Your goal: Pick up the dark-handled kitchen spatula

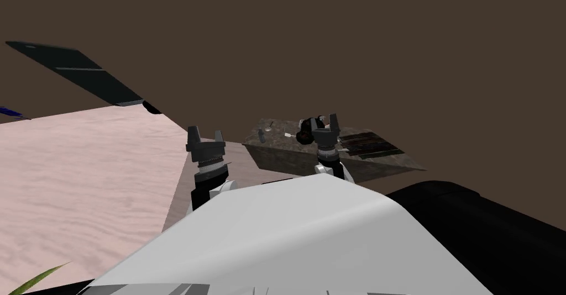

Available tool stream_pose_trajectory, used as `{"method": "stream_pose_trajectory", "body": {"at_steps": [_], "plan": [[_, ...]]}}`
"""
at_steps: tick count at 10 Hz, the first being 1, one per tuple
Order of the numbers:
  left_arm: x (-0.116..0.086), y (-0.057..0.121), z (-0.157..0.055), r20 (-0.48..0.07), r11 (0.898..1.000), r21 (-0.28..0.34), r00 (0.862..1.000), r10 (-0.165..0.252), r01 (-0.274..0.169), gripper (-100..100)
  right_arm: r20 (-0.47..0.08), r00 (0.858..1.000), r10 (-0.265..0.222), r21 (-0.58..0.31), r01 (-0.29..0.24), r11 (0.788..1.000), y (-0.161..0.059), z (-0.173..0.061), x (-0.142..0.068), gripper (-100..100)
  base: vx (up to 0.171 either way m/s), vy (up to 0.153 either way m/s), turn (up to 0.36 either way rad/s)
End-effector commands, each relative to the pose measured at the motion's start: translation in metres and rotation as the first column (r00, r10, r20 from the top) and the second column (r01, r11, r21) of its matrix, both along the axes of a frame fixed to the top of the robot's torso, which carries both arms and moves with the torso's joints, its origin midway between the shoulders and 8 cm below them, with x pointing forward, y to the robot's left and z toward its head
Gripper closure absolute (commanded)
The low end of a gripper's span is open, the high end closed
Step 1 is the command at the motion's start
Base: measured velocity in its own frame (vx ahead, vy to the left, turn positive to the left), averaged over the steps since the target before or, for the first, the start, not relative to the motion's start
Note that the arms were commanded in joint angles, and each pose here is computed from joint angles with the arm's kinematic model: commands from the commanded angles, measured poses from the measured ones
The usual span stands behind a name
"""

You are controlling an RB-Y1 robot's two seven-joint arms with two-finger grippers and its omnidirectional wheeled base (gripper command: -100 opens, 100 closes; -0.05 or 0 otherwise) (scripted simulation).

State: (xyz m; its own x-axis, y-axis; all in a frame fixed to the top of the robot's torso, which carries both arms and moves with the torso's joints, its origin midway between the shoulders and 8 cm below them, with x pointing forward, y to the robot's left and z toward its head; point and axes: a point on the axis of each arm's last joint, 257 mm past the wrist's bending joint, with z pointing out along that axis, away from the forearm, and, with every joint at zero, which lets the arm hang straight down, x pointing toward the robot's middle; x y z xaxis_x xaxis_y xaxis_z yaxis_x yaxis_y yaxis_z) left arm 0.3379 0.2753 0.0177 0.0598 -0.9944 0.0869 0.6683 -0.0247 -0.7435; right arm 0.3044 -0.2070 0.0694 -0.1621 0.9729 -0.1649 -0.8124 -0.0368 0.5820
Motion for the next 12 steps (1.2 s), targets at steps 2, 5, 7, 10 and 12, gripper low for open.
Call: {"method": "stream_pose_trajectory", "body": {"at_steps": [2, 5, 7, 10, 12], "plan": [[0.000, 0.000, 0.000, 0.000, 1.000, 0.000, 1.000, 0.000, 0.000, 0, -0.004, 0.999, 0.050, -0.070, -0.050, 0.996, 0.012, -0.006, 0.000, -100, -0.099, 0.008, 0.255], [0.000, 0.000, 0.000, 0.000, 1.000, 0.000, 1.000, 0.000, 0.000, 0, -0.024, 0.994, 0.110, -0.165, -0.113, 0.980, 0.029, -0.018, 0.003, -100, -0.060, 0.018, 0.197], [0.000, 0.000, 0.000, 0.000, 1.000, 0.000, 1.000, 0.000, 0.000, 0, -0.043, 0.989, 0.140, -0.220, -0.146, 0.965, 0.037, -0.028, 0.005, -100, -0.055, 0.014, 0.208], [0.000, 0.000, 0.000, 0.000, 1.000, 0.000, 1.000, 0.000, 0.000, 0, -0.074, 0.982, 0.171, -0.290, -0.185, 0.939, 0.045, -0.041, 0.007, -100, -0.052, 0.015, 0.166], [0.000, 0.000, 0.000, 0.000, 1.000, 0.000, 1.000, 0.000, 0.000, 0, -0.107, 0.975, 0.194, -0.352, -0.220, 0.910, 0.052, -0.055, 0.009, -100, -0.043, 0.022, 0.225]]}}
